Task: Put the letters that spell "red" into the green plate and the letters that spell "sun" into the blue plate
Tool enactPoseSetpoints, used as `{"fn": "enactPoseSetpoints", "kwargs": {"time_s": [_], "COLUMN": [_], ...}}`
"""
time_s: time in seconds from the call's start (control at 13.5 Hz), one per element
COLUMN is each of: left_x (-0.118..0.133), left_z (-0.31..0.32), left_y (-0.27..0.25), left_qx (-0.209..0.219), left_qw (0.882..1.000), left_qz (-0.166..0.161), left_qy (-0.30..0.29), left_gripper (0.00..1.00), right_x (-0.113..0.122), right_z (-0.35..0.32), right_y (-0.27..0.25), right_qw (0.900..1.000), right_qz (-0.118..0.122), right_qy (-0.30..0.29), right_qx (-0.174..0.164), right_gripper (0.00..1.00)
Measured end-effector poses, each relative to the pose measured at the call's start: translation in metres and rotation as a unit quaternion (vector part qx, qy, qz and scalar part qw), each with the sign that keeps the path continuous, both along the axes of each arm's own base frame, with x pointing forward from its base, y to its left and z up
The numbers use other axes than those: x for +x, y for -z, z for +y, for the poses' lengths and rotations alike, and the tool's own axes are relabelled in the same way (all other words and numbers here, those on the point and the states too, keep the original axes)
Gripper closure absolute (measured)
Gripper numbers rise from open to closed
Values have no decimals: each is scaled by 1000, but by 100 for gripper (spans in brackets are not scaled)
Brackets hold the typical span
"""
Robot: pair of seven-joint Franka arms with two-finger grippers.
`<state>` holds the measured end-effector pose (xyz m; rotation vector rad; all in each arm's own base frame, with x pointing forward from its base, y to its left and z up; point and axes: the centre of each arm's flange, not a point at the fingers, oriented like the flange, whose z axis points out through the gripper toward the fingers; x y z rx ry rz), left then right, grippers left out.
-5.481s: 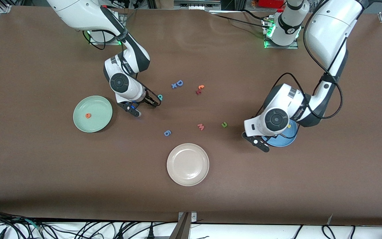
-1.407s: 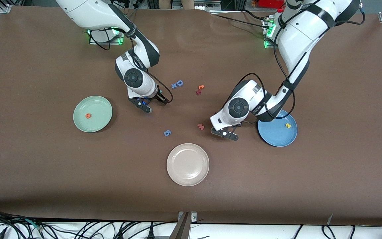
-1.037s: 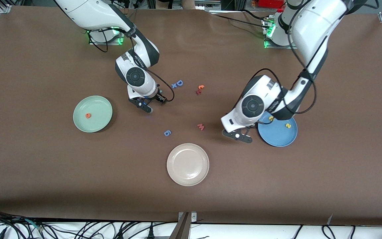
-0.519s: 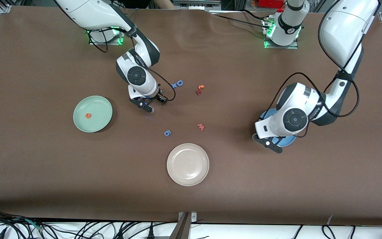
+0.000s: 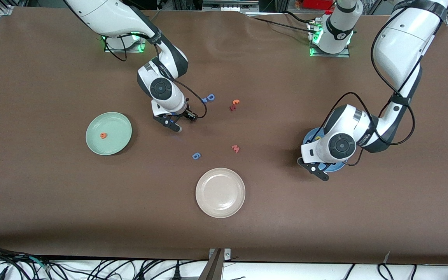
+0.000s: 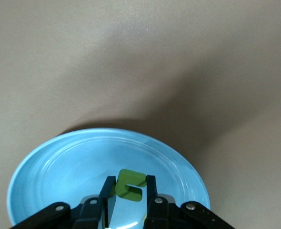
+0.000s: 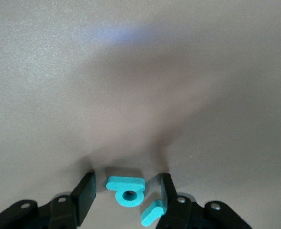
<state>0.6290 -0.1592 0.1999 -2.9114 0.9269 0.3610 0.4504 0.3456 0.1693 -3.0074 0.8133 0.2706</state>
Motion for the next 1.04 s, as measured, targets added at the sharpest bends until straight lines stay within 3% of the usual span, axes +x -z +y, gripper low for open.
{"fn": "enactPoseSetpoints", "kwargs": {"time_s": [0.07, 0.15, 0.22, 0.37, 0.52, 0.67, 1.04], "left_x": [-1, -2, -1, 0, 4, 10, 9], "left_z": [4, 7, 9, 11, 13, 15, 0], "left_y": [4, 6, 6, 6, 1, -19, -125], "left_qx": [-3, -5, -5, -6, -8, -5, -13], "left_qw": [1000, 1000, 1000, 1000, 1000, 1000, 999], "left_qz": [-2, -2, -3, -4, -9, -11, -28], "left_qy": [-2, -3, -4, -4, -2, -9, -29], "left_gripper": [70, 70, 63, 44, 25, 3, 0], "right_x": [0, 1, 1, 1, 1, 1, 7], "right_z": [0, 1, 1, 2, 2, 2, 1], "right_y": [0, -1, -1, -2, -4, -3, -9], "right_qw": [1000, 1000, 1000, 1000, 1000, 1000, 1000], "right_qz": [0, -2, -2, -4, -4, -4, 4], "right_qy": [0, 0, 0, -2, -3, -3, -5], "right_qx": [0, 2, 2, 3, 3, 3, -5], "right_gripper": [39, 46, 46, 59, 65, 65, 65]}}
